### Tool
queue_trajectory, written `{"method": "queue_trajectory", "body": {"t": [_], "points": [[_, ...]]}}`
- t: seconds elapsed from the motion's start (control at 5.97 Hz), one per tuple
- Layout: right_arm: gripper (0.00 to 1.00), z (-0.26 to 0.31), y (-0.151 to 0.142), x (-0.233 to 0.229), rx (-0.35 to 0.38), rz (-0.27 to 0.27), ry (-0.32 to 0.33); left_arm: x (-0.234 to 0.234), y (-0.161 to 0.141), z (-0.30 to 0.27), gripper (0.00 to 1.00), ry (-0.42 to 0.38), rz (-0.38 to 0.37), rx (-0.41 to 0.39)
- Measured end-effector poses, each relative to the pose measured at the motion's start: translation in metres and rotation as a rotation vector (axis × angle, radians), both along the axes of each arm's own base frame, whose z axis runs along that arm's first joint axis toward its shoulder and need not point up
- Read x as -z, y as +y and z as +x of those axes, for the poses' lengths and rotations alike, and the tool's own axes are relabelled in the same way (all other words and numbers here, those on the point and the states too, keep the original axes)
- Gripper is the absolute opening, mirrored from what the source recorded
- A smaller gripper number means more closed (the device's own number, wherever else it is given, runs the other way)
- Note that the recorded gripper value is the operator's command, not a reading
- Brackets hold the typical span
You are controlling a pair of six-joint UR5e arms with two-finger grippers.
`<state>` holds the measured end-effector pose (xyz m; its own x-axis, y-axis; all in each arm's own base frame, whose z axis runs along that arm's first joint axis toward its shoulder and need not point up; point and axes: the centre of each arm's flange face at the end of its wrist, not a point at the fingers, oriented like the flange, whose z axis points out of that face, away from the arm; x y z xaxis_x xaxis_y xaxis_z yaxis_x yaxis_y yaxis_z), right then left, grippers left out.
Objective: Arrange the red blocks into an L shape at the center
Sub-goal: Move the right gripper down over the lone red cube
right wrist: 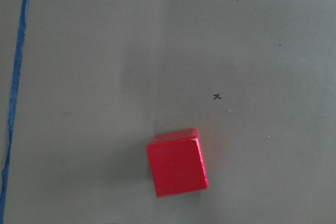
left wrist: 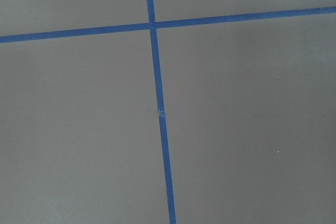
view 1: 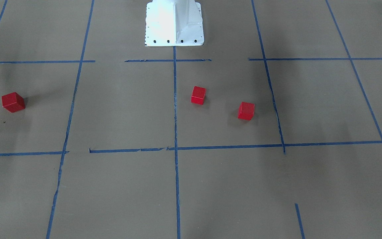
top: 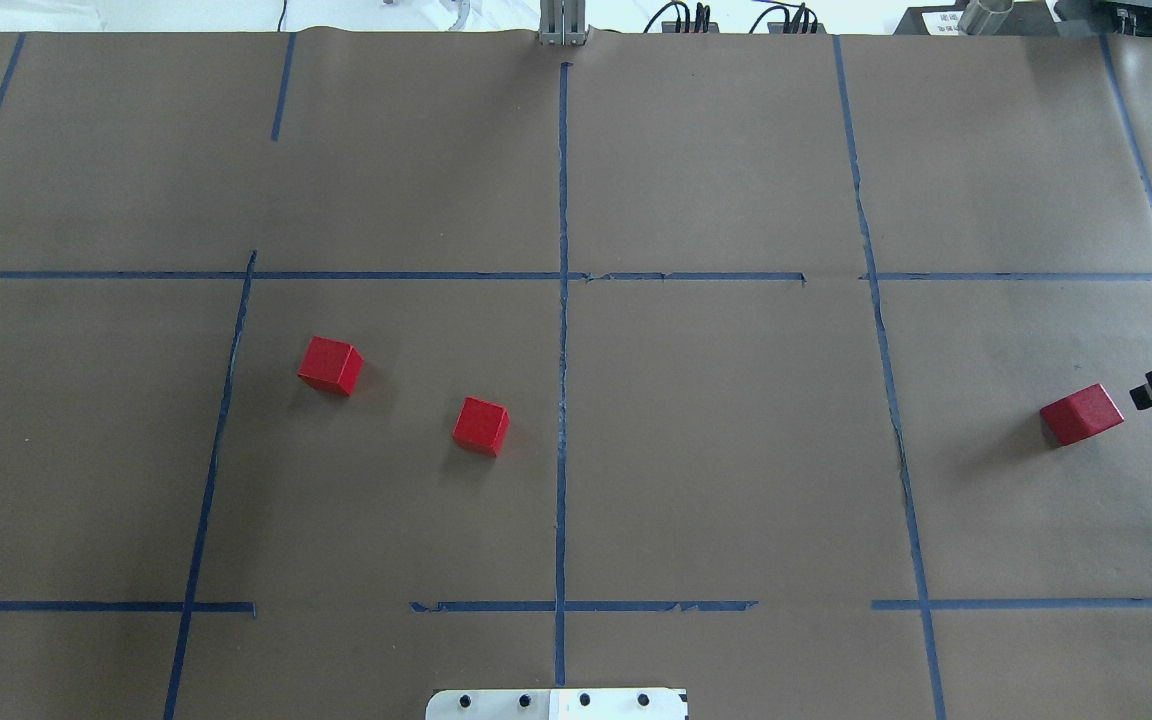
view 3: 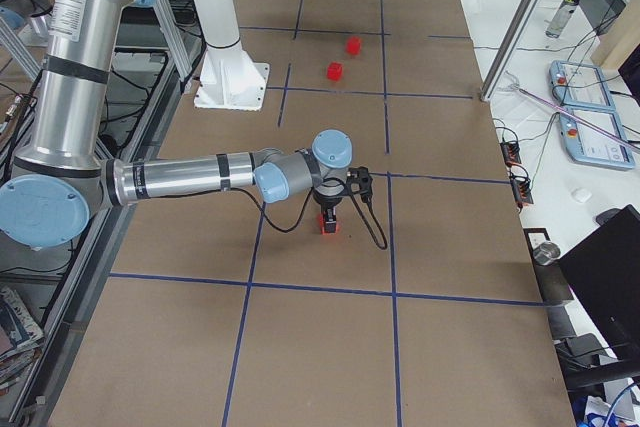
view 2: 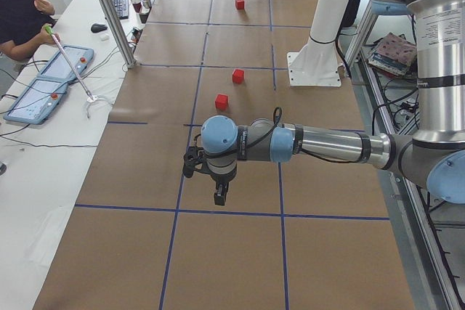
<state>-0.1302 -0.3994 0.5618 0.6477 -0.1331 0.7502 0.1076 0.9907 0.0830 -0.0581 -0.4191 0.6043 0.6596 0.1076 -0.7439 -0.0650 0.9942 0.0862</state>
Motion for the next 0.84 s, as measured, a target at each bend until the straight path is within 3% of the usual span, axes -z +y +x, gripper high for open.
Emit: {"method": "queue_trajectory", "body": {"t": [0.5, 0.84], "points": [[0.97, -0.047, 0.01, -0.008, 0.014, 0.042, 0.056, -0.001, 0.0, 0.0, 1.0, 0.0, -0.001, -0.001], [0.98, -0.057, 0.006, -0.029, 0.103, 0.124, 0.1, 0.0, 0.0, 0.0, 1.0, 0.0, 0.0, -0.001]]}}
